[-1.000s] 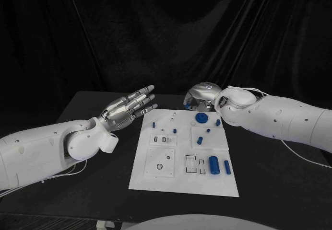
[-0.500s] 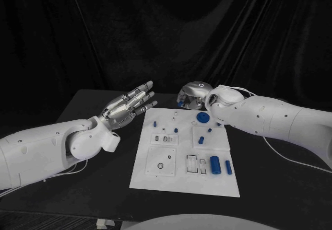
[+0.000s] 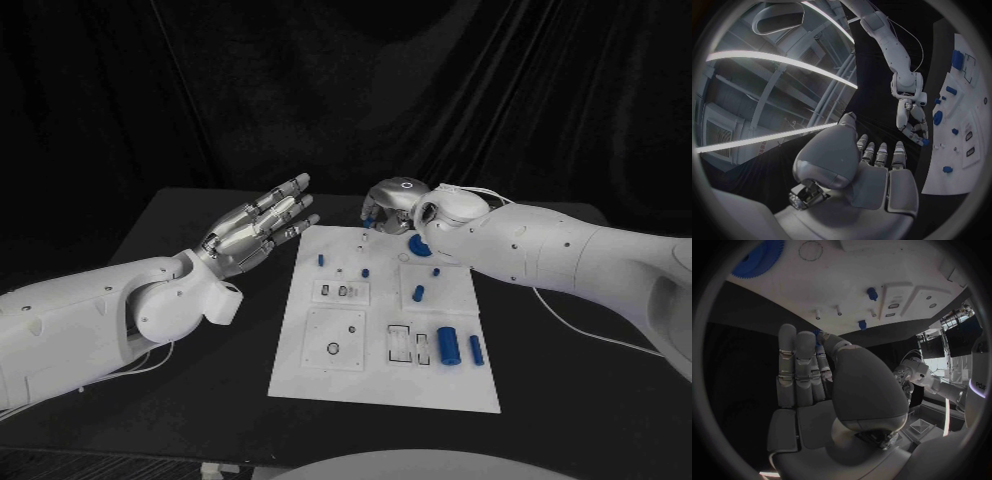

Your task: Assemble the parts on the task board

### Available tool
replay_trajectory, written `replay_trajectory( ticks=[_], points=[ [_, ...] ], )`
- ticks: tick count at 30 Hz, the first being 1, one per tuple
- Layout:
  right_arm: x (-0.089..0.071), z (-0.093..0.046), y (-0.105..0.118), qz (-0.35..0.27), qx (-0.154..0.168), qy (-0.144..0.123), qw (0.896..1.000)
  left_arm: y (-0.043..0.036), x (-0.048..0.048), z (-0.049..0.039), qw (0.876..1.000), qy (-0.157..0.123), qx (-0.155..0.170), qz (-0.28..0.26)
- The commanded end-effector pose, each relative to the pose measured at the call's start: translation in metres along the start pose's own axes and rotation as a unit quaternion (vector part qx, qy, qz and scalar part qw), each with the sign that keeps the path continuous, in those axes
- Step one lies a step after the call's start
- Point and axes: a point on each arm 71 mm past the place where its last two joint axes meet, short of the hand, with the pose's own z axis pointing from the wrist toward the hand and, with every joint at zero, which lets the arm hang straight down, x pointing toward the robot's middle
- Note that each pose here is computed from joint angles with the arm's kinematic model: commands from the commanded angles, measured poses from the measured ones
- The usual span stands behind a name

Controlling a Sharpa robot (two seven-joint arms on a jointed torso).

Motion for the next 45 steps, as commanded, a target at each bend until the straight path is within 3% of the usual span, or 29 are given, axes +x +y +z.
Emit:
replay_trajectory(
  ticks=[1, 27, 45],
  points=[
    [0.005, 0.0, -0.002, -0.012, 0.018, 0.015, 1.0, -0.0006, 0.0017, 0.0016, 1.0, 0.005, 0.009, -0.001],
    [0.02, 0.002, -0.001, -0.036, 0.033, 0.042, 0.998, 0.0014, 0.0038, 0.0045, 1.0, 0.013, 0.004, -0.005],
    [0.023, 0.005, 0.005, -0.038, 0.026, 0.034, 0.998, 0.0025, 0.0033, 0.0049, 1.0, 0.015, -0.002, -0.006]
  ],
)
